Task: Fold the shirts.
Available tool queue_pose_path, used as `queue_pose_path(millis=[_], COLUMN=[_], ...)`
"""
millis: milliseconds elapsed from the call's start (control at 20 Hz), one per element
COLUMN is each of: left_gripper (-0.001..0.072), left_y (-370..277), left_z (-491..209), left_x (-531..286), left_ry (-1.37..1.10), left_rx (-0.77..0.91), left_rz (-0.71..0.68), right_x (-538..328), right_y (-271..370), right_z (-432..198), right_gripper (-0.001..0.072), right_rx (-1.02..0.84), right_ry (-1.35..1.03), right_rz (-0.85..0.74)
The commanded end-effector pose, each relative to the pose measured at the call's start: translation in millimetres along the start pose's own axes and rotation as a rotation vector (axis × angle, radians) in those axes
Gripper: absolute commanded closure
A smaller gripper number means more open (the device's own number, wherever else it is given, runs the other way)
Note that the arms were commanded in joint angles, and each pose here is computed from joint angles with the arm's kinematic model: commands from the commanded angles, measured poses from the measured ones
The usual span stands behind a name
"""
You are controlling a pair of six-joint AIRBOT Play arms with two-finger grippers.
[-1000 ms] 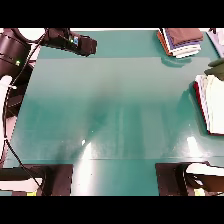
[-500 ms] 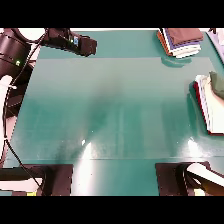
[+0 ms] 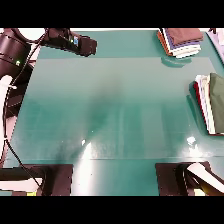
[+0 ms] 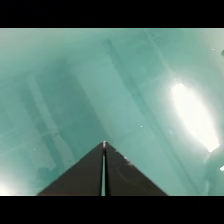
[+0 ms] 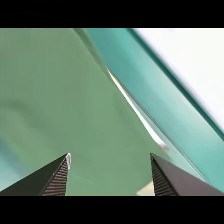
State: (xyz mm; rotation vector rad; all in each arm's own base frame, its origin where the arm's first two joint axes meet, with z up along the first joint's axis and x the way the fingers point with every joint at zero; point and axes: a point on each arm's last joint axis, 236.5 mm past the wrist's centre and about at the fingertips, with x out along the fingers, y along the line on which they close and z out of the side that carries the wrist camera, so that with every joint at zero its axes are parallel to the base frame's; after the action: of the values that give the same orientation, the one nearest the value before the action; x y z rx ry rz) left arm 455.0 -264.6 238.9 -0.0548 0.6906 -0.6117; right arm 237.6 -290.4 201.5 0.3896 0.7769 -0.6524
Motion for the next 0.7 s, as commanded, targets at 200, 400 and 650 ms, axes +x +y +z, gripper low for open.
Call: queue_pose_path(millis=[200,400,650], left_gripper=[0.0685,0.0685,0.0685], left_y=[-1.3,-0.8,-0.1], left_z=[5.9,20.6,37.0], left_x=[0.4,-0.4,-2.5], left_ry=[-0.025,-0.088,-0.157], left_rx=[-0.007,-0.008,-0.008], left_rz=[-0.006,-0.004,-0.002], right_x=[-35.1,-45.3,-75.9], right_y=[230.6,326.1,384.6], right_z=[-23.3,-97.7,-138.2], right_gripper=[0.0128,0.0236,0.0694], right_rx=[-0.195,-0.381,-0.506], right_ry=[0.01,0.122,0.113], right_rz=[0.611,0.802,0.936])
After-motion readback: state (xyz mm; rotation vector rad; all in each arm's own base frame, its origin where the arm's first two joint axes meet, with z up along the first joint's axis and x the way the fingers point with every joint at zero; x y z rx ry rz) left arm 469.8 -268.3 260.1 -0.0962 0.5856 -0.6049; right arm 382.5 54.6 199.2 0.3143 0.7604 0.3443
